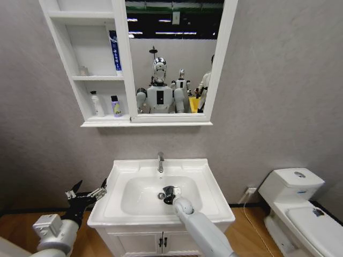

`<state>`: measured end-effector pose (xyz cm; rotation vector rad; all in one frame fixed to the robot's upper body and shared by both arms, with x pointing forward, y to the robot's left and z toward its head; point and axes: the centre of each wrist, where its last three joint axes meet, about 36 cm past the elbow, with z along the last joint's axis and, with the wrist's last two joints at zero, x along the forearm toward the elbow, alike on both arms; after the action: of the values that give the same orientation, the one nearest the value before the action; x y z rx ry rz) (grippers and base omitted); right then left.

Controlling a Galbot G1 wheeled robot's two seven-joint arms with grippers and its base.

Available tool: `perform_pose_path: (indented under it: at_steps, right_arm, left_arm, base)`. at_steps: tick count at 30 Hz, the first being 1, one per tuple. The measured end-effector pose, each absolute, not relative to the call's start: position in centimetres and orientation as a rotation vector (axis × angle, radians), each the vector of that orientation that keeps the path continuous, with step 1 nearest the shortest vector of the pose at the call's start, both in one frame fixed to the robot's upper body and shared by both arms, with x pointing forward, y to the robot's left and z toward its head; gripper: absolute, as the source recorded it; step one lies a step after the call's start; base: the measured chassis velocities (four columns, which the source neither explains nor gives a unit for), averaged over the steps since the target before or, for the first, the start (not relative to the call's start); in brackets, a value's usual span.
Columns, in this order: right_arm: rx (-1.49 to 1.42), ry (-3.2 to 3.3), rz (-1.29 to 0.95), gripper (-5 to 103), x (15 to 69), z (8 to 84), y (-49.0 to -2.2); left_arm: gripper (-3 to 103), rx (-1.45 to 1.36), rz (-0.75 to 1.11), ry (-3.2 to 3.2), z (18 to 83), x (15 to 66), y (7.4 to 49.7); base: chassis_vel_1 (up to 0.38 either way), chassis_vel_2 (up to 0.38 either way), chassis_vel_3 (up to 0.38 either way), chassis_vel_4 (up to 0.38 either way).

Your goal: Move facial cleanser and shampoo from washbasin to cabinet, then wipe washbasin with towel.

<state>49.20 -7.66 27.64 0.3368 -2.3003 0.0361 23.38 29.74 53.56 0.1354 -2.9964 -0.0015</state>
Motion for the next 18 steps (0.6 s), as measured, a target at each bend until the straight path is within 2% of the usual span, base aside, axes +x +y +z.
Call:
perform_pose_path:
  at_steps: [10,18]
  right_arm:
    - [0.489,-2.333,-0.031,5,50.7,28.1,-3.9]
    - [0.442,-2.322,-0.013,5,50.6,27.1,-5.0]
  left_arm:
    - [100,0.135,-0.001,-2.996,53.6,23.4,29.7]
    - [100,0.135,-0.002,-2.996,53.6,23.4,29.7]
  base:
    - [0.000,0.000,0.000,0.000]
    - [0.000,0.000,0.000,0.000]
